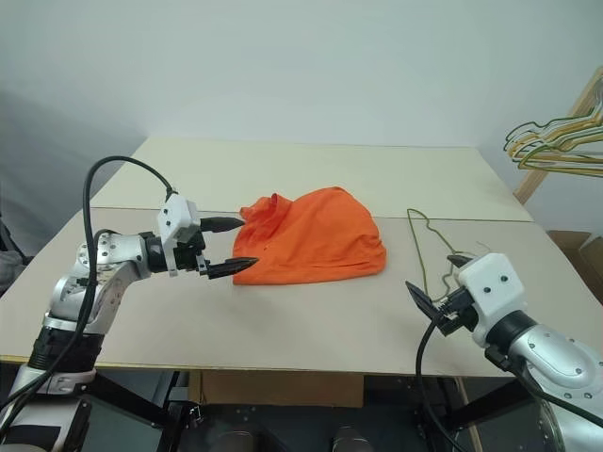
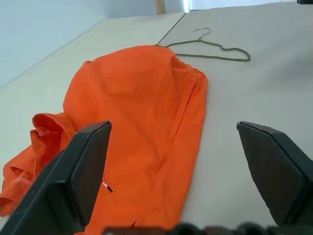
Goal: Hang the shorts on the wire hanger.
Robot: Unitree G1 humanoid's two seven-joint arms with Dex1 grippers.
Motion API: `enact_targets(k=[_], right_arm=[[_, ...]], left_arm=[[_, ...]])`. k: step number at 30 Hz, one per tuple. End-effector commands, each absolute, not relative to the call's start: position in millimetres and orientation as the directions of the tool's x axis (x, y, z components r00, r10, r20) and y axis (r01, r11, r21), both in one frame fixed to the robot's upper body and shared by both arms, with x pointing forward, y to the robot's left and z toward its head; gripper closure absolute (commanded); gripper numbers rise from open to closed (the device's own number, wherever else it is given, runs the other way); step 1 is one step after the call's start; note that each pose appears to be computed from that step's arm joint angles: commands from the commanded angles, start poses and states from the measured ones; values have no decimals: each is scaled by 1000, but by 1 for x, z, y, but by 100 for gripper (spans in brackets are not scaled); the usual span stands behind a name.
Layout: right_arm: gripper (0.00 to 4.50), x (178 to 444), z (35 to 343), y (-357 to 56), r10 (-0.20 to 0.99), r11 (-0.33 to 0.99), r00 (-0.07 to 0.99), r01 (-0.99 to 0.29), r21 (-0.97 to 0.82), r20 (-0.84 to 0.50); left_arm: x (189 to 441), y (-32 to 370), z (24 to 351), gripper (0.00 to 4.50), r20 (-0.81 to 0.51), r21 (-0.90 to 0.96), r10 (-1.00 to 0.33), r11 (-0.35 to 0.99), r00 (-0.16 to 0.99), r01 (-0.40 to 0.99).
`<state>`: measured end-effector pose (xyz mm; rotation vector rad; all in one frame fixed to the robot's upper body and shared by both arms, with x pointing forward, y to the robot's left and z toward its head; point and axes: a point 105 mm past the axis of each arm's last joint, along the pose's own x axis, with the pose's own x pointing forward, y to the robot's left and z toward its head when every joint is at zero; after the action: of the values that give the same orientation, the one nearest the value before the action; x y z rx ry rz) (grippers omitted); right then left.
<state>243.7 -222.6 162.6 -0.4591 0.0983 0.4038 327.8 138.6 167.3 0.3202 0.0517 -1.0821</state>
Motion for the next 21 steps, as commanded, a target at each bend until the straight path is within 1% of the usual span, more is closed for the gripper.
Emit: enact_targets(k=[1, 6, 11, 13, 17, 21], right_arm=[[0, 246, 175, -216, 377, 780, 915, -397, -483, -143], [0, 250, 174, -209, 399, 714, 898, -432, -551, -187], [0, 256, 164, -195, 430, 599, 856, -509, -618, -288], [0, 264, 152, -192, 423, 515, 837, -538, -667, -348], [0, 286, 124, -191, 357, 304, 827, -543, -783, -435], [0, 309, 102, -189, 315, 195, 823, -543, -817, -472]], left_arm=[[325, 137, 187, 3, -153, 275, -868, 422, 473, 864], [324, 141, 186, 3, -143, 299, -857, 439, 495, 847], [316, 140, 184, 3, -152, 327, -881, 383, 448, 864], [316, 140, 185, 3, -150, 329, -883, 381, 446, 864], [318, 137, 185, 3, -147, 327, -884, 381, 445, 865], [317, 135, 185, 3, -145, 324, -885, 381, 443, 866]])
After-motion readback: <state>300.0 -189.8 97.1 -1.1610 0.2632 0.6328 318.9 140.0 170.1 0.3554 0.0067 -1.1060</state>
